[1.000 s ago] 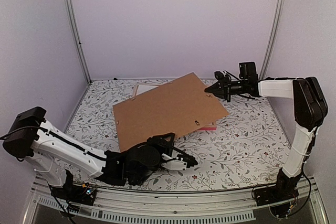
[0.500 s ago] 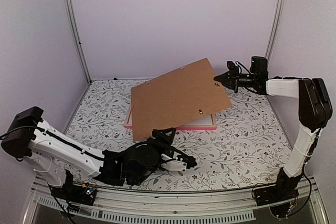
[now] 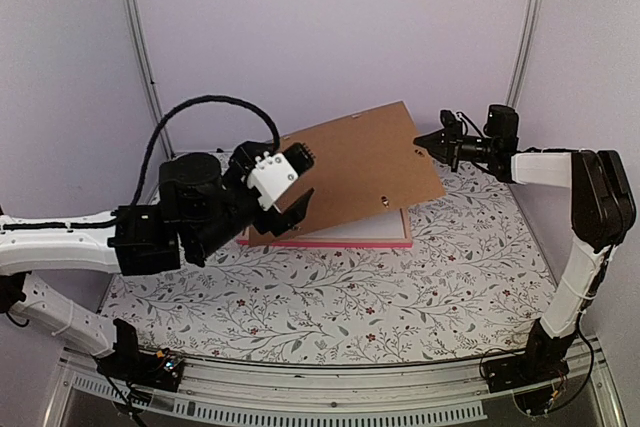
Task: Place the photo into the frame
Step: Place the backboard on the frame body.
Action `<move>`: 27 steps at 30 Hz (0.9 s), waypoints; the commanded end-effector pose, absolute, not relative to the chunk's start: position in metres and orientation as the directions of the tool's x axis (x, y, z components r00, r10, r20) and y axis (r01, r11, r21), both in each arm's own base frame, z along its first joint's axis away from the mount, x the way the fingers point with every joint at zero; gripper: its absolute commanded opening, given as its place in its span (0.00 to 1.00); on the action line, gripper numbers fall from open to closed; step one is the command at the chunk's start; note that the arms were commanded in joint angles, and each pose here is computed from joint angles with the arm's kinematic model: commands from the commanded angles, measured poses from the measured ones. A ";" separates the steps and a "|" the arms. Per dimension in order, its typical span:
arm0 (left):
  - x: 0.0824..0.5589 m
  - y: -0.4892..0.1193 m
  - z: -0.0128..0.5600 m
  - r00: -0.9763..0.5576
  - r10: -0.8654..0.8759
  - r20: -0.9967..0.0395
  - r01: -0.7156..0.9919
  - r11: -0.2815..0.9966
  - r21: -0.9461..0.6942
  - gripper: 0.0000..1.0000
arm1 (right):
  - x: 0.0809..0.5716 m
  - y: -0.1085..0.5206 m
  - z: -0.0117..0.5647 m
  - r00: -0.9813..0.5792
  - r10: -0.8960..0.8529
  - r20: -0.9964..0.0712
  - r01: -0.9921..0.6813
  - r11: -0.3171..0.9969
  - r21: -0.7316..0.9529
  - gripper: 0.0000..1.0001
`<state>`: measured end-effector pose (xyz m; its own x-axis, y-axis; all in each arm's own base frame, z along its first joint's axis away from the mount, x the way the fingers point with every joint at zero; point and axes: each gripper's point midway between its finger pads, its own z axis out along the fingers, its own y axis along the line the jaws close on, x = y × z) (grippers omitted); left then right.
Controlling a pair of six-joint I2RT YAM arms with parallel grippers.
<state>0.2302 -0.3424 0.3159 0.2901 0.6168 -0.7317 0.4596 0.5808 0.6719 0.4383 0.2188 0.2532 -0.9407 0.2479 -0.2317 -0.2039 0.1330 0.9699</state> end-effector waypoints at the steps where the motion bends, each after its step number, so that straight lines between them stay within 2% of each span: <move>1: 0.251 -0.316 0.336 0.119 0.397 -0.910 0.587 0.711 0.387 0.92 | 0.434 0.217 0.288 -0.909 0.278 -0.310 -0.297 0.090 0.951 0.00; 6: 0.297 -0.272 0.333 -0.106 0.249 -0.963 0.558 0.816 0.150 0.92 | 0.441 0.216 0.285 -0.904 0.306 -0.298 -0.285 0.087 0.954 0.00; 12: 0.332 -0.243 0.312 -0.299 0.076 -0.951 0.497 0.863 -0.087 0.92 | 0.449 0.214 0.274 -0.900 0.339 -0.273 -0.257 0.093 0.962 0.00; 21: 0.381 -0.190 0.285 -0.440 -0.185 -0.879 0.295 0.894 -0.336 0.92 | 0.459 0.222 0.250 -0.895 0.378 -0.237 -0.211 0.108 0.971 0.00; 27: 0.402 -0.172 0.266 -0.498 -0.278 -0.821 0.234 0.869 -0.436 0.94 | 0.467 0.233 0.229 -0.902 0.385 -0.197 -0.170 0.101 0.980 0.00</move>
<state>0.3939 -0.1724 0.2782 -0.4458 -0.1922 -0.8742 0.2544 0.9092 -0.3296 0.4620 0.2241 0.2255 -0.9114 0.3741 -0.1711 -0.1322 0.1275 0.9830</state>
